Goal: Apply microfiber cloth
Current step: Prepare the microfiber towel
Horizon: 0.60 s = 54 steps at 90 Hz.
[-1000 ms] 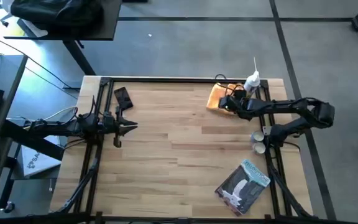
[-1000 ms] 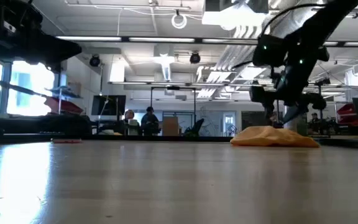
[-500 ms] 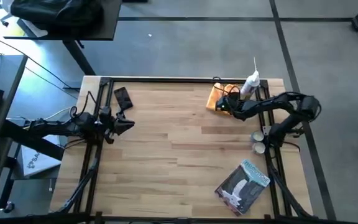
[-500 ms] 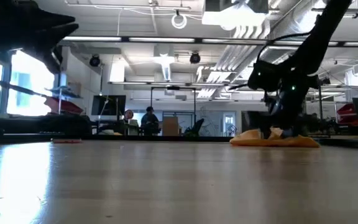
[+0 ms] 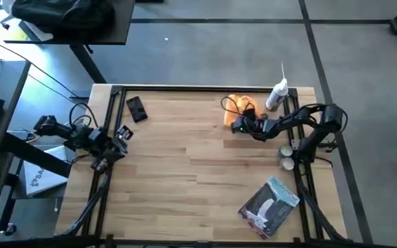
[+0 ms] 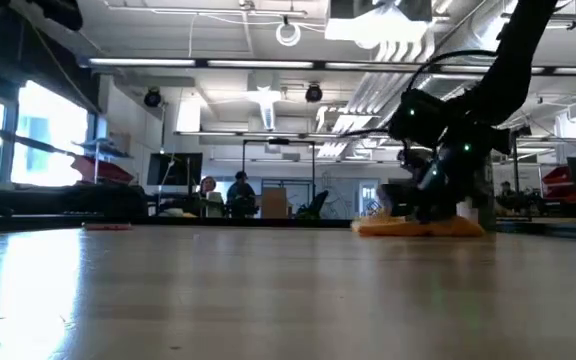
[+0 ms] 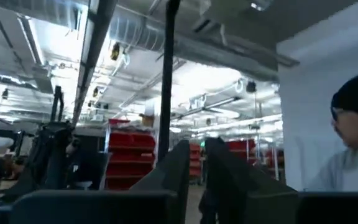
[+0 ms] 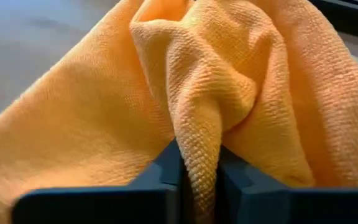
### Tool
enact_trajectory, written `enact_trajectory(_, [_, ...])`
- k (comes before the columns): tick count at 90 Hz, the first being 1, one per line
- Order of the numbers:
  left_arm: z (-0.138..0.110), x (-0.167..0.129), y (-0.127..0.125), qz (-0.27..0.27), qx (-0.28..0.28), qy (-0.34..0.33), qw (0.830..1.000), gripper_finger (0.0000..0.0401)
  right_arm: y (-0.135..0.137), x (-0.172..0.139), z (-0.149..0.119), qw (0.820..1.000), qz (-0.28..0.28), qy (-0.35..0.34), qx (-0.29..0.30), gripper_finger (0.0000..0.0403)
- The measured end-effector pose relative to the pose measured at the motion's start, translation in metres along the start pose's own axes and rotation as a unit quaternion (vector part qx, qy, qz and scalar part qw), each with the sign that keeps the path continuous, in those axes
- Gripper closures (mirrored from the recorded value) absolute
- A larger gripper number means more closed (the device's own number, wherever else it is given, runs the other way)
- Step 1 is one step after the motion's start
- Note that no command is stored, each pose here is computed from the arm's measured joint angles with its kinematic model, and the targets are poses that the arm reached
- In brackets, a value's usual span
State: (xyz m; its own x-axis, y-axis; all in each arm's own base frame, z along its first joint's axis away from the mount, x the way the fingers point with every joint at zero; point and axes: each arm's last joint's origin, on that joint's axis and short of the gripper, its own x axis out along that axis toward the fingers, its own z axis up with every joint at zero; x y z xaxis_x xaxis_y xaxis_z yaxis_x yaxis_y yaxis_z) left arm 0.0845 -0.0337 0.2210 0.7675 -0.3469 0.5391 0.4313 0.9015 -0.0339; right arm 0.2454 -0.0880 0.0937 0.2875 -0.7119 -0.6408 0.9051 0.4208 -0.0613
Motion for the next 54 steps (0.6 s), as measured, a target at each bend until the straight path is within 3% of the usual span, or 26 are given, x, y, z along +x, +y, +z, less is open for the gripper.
enact_trajectory(15, [0.0, 0.0, 0.006, 0.106, 0.02, -0.006, 0.994, 0.0364, 0.025, -0.015, -0.001, 0.992, 0.116, -0.021, -0.047, 0.0395])
enact_trajectory(29, [0.002, -0.003, 0.014, 0.251, 0.039, -0.012, 0.967, 0.0364, 0.048, -0.036, -0.007, 0.978, 0.195, -0.051, -0.06, 0.0401])
enact_trajectory(42, [-0.011, -0.001, 0.016, 0.264, 0.018, 0.035, 0.964, 0.0364, 0.069, -0.061, -0.013, 0.95, 0.272, -0.105, -0.11, 0.0402])
enact_trajectory(54, [-0.026, 0.003, 0.018, 0.27, -0.03, 0.081, 0.959, 0.0364, 0.086, -0.079, -0.017, 0.903, 0.363, -0.152, -0.168, 0.0403])
